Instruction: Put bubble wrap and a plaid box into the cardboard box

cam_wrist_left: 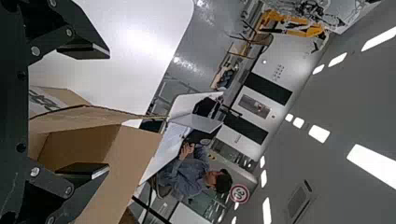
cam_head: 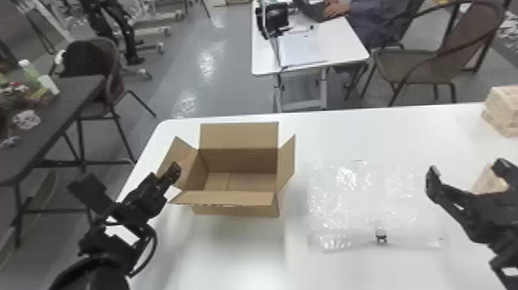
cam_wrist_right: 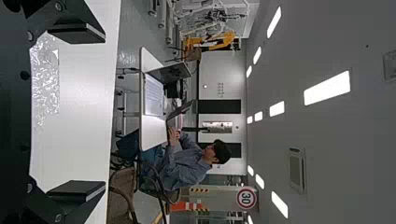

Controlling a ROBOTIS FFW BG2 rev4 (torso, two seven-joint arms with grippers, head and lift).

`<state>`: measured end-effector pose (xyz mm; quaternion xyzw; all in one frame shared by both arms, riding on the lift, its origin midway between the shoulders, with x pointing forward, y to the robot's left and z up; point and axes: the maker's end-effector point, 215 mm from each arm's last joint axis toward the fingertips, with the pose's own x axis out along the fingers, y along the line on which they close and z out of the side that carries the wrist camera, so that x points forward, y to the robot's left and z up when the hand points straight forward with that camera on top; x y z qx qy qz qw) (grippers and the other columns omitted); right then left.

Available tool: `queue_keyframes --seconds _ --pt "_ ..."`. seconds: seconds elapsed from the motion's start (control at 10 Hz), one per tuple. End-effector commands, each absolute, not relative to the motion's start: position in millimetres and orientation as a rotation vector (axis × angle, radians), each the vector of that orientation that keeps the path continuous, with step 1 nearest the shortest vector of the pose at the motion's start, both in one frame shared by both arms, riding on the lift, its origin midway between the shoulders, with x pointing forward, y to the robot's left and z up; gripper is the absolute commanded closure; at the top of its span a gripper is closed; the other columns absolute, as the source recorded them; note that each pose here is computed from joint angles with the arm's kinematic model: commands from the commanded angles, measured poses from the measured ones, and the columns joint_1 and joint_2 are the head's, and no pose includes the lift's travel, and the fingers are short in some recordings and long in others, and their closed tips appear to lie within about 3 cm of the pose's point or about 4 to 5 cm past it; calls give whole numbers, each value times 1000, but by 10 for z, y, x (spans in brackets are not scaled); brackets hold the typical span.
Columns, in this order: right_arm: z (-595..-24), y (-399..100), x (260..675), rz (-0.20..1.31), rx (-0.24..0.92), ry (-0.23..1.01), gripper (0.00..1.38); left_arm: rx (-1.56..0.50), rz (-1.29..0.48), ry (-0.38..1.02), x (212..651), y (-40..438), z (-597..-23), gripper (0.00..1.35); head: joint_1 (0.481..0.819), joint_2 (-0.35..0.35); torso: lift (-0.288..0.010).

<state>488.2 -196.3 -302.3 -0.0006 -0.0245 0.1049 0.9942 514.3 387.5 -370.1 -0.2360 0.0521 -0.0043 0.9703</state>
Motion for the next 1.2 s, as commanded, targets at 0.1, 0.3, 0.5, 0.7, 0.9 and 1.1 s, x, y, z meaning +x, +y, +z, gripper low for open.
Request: queue_keyframes --seconds 0.1,0.3,0.5,0.7,0.9,1.1 --pt "-3019 -1957 4888 212 0 -50 180 -464 -4 128 5168 3884 -3767 1116 695 208 -108" --pt "-3040 -1954 4887 213 0 -45 180 -464 -7 152 5171 3846 -3819 1231 695 209 -108" --pt "-3072 -1951 4886 215 6 -40 180 -463 -17 127 5199 3816 -3736 1231 695 206 -108" --pt "-3072 -1951 4886 215 4 -40 180 -473 -46 104 5229 3720 -3637 1231 695 201 -108" --pt "-3078 -1951 4886 215 5 -37 180 -458 -86 89 5250 3591 -3483 1231 695 188 -108" --pt "-3083 -1951 4887 215 3 -35 180 -418 -124 44 5303 3496 -3156 1231 695 177 -108"
